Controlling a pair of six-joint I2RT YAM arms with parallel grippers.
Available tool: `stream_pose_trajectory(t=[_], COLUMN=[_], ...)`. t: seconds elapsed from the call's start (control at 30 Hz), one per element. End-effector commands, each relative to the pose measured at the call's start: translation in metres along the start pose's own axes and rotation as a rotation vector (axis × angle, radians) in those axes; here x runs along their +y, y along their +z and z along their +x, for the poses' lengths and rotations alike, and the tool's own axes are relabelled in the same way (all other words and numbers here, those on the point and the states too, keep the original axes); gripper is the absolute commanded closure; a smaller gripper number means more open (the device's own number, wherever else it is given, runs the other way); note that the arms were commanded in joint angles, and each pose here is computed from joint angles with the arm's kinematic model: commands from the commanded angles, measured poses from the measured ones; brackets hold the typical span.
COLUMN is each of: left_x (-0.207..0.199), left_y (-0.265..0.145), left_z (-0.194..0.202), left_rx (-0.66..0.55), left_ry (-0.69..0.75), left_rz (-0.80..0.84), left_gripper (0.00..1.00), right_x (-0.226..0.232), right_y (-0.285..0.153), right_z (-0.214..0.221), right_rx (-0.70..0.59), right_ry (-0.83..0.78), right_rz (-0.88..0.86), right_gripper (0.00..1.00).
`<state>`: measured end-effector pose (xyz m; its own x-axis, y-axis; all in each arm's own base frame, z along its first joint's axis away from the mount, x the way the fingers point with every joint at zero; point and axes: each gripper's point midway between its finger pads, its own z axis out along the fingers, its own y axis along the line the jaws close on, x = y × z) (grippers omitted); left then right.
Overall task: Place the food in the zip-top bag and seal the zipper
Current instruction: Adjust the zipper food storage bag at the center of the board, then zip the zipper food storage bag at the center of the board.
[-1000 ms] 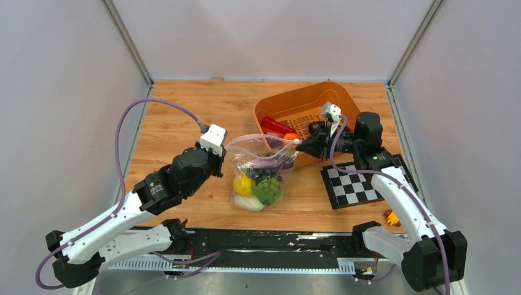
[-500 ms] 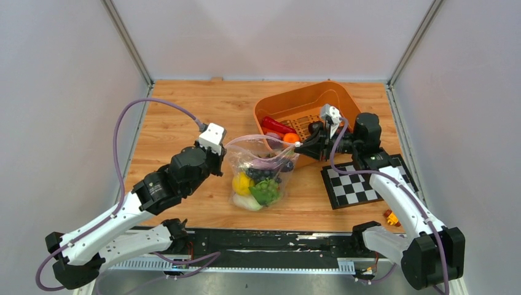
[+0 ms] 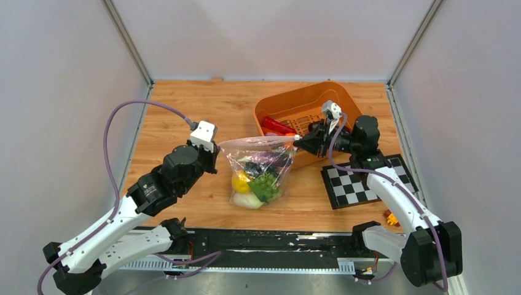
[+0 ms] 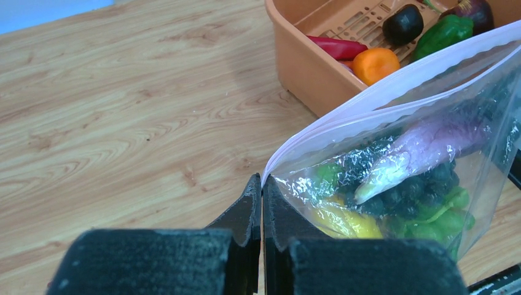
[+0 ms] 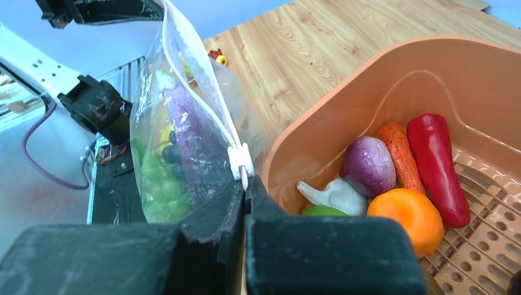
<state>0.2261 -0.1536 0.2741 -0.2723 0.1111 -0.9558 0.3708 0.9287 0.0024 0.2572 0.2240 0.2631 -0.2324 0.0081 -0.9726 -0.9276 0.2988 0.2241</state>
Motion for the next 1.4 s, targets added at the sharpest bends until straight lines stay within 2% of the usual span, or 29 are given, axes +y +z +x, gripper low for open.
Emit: stream_pose_trajectory(t=[0.0,0.33,0.37,0.43,0.53,0.7,0.83,0.97,1.13,1.37], left_x=[0.007,0.009,0.006,0.002,-0.008,-0.031,-0.046,-0.068,-0.109,-0.156], left_y=[-0.002,0.0,0.0,-0.001,-0.004,-0.008,-0.008,-0.004,0.01,0.025], left_z=[0.002,0.01,0.009,0.002,-0.013,-0.042,-0.071,-0.094,-0.104,-0.119], left_rx=[0.001,0.023,0.017,0.002,-0.023,-0.04,-0.089,-0.12,-0.108,-0.167], left_ry=[-0.026,-0.02,-0.024,-0.029,-0.018,0.021,0.058,0.104,0.161,0.234], left_rz=[-0.014,-0.018,-0.006,0.021,0.082,0.203,0.276,0.376,0.552,0.768], left_gripper=[1.0,0.98,0.92,0.62,0.32,0.17,0.11,0.09,0.07,0.06], right_x=[-0.011,-0.008,-0.007,-0.005,-0.004,-0.002,0.002,0.004,0.003,0.006], right_y=[0.001,0.003,0.004,0.006,0.006,0.005,0.005,0.006,0.005,0.005], right_z=[-0.028,-0.031,-0.03,-0.029,-0.025,-0.025,-0.024,-0.023,-0.022,-0.024], right_rx=[-0.117,-0.135,-0.127,-0.108,-0.09,-0.075,-0.069,-0.06,-0.057,-0.058], right_ry=[0.001,0.018,0.022,0.031,0.028,0.018,0.016,0.016,0.016,0.01], right_rz=[0.082,0.059,0.045,0.024,0.012,0.0,-0.021,-0.03,-0.023,-0.031], right_gripper=[1.0,1.0,1.0,1.0,1.0,1.0,1.0,1.0,1.0,1.0])
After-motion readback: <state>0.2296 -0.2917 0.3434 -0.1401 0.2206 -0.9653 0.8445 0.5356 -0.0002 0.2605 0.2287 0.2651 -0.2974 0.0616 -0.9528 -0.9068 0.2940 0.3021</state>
